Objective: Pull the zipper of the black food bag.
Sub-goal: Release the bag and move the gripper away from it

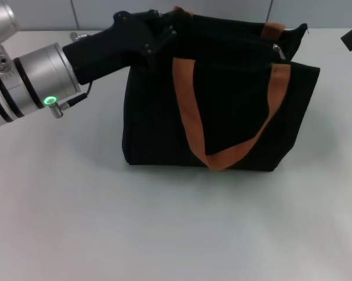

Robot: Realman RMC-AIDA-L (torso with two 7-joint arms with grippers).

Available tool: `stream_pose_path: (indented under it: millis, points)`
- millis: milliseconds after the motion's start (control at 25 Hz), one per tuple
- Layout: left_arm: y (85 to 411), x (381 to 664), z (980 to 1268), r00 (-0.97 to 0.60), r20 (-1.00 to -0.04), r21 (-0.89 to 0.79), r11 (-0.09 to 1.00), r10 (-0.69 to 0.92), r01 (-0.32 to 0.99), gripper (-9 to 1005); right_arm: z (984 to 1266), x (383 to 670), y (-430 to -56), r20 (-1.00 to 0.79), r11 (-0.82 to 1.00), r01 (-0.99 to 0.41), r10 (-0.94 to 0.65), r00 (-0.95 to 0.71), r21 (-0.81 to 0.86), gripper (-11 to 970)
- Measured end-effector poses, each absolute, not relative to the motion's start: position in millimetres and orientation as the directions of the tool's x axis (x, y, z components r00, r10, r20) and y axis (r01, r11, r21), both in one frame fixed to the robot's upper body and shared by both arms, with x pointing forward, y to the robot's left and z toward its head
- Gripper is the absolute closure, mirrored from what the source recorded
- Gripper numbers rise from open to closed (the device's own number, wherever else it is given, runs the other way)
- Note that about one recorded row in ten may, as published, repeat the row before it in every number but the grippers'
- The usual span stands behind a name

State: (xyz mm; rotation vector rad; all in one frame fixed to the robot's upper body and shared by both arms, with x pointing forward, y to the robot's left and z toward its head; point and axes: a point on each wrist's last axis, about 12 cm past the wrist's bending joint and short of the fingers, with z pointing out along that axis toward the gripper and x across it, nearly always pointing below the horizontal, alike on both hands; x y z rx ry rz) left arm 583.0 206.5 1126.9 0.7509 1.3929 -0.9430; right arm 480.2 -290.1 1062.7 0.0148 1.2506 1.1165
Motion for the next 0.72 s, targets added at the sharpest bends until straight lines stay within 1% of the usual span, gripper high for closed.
stream_pose_path:
  millis: [40,80,200,320,400,440,560,680,720]
  points:
    - [206.5,583.0,1126.9,-0.057,-0.993,-0.098,0.457,-0.102,0.884,921,1062.7,480.2,-290.1,-0.735,0.510,-0.655,0.670,-0.106,0.558,536]
    - [211.1,581.5,1127.9,-0.052,-0.989,-0.112,0.472,-0.138,0.874,921,1062.3,480.0,-289.7,-0.735,0.508,-0.654,0.670,-0.108,0.560,515]
    - [218.4,579.0,1129.4,-0.042,-0.983,-0.126,0.493,-0.178,0.861,828,1061.8,479.2,-289.8,-0.734,0.509,-0.653,0.670,-0.108,0.561,453]
    - [230.4,575.9,1130.6,-0.027,-0.974,-0.143,0.523,-0.225,0.840,734,1061.6,476.3,-290.3,-0.743,0.520,-0.658,0.663,-0.090,0.545,340]
    - [242.6,571.5,1128.1,-0.013,-0.969,-0.152,0.557,-0.246,0.817,597,1062.5,473.9,-290.0,-0.756,0.532,-0.670,0.652,-0.066,0.517,265]
    - [251.0,566.8,1125.7,-0.006,-0.967,-0.157,0.573,-0.256,0.804,528,1062.7,472.6,-289.7,-0.762,0.539,-0.675,0.646,-0.053,0.504,265]
    - [268.5,552.4,1120.2,0.003,-0.960,-0.170,0.590,-0.281,0.789,413,1061.9,466.9,-289.6,-0.779,0.564,-0.683,0.626,-0.014,0.465,267]
    - [292.0,528.7,1112.2,0.014,-0.950,-0.188,0.611,-0.311,0.769,297,1062.2,462.6,-289.1,-0.802,0.585,-0.696,0.597,0.023,0.416,268]
    - [298.5,521.8,1110.8,0.020,-0.947,-0.191,0.616,-0.320,0.764,286,1062.1,461.7,-287.6,-0.813,0.582,-0.709,0.581,0.021,0.398,268]
